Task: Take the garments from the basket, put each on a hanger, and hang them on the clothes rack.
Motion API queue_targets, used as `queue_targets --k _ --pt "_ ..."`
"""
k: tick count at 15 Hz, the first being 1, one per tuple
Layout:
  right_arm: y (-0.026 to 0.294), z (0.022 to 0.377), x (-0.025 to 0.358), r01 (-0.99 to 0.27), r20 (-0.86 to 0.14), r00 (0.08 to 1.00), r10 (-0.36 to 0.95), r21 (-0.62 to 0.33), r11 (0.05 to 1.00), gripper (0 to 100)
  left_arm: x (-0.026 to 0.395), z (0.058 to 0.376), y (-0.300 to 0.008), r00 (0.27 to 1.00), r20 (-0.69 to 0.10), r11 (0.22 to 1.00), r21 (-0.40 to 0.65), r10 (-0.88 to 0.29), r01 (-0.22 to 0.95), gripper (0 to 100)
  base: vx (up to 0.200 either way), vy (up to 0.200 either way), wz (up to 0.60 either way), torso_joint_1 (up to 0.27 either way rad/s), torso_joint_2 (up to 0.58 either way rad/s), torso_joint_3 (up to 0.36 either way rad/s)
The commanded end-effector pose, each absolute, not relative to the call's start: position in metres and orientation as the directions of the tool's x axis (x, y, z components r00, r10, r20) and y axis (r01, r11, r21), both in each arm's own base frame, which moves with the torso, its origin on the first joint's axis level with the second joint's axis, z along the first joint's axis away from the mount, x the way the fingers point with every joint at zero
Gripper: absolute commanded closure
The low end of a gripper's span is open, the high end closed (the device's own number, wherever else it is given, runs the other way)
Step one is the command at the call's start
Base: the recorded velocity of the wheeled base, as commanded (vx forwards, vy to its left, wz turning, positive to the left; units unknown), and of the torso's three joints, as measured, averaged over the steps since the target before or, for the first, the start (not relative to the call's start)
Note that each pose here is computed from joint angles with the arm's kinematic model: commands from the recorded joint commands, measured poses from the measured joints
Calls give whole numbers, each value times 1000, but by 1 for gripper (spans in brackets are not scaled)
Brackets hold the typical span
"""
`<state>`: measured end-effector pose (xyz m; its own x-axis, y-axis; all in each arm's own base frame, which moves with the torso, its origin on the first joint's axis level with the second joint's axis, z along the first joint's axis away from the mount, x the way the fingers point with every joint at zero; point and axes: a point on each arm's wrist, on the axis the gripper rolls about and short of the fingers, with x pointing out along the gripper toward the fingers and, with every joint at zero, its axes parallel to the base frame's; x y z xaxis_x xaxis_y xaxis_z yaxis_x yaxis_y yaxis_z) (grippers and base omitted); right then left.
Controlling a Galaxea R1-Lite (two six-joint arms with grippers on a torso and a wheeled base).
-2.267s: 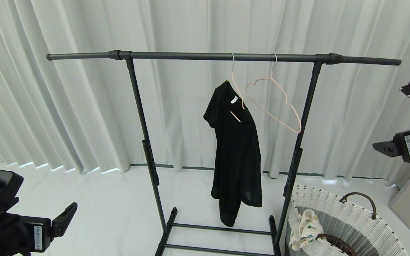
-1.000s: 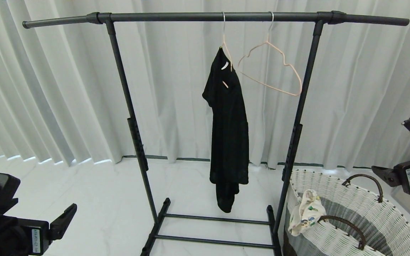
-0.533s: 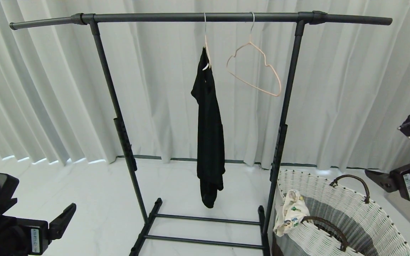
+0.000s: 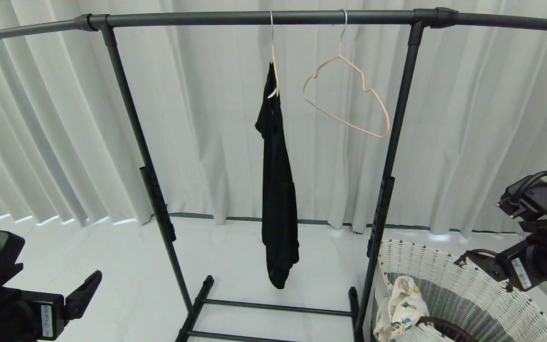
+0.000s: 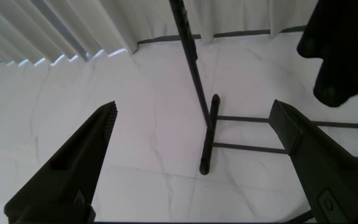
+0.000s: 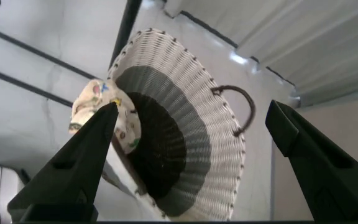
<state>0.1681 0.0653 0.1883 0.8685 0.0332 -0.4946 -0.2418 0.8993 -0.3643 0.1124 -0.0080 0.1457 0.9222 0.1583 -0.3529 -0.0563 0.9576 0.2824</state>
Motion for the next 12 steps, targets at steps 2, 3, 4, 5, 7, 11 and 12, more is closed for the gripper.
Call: queue_targets --k 2,3,4,5,7,11,12 --pt "76 156 175 -332 -601 798 49 -369 868 0 113 145 -8 920 -358 957 285 160 -55 0 100 0 0 1 4 1" --pt "80 149 176 -359 -625 779 57 -370 857 0 113 145 -8 920 -358 956 287 160 -55 0 0 0 0 0 0 0" --pt "84 144 177 -382 -643 764 63 -371 847 0 113 145 -8 920 -357 957 286 160 -55 0 0 0 0 0 0 0" --pt "92 134 180 -419 -676 733 67 -373 828 0 114 145 -8 920 -358 956 287 160 -55 0 0 0 0 0 0 0" --pt "101 117 186 -466 -731 680 54 -375 802 0 114 145 -8 919 -360 956 287 160 -54 0 0 0 0 0 0 0" --pt "113 81 200 -504 -779 626 26 -379 776 0 113 145 -8 920 -357 952 301 163 -52 0 0 0 0 0 0 0" --pt "115 73 204 -506 -788 616 13 -383 773 0 112 145 -8 920 -356 950 310 163 -48 0 0 0 0 0 0 0"
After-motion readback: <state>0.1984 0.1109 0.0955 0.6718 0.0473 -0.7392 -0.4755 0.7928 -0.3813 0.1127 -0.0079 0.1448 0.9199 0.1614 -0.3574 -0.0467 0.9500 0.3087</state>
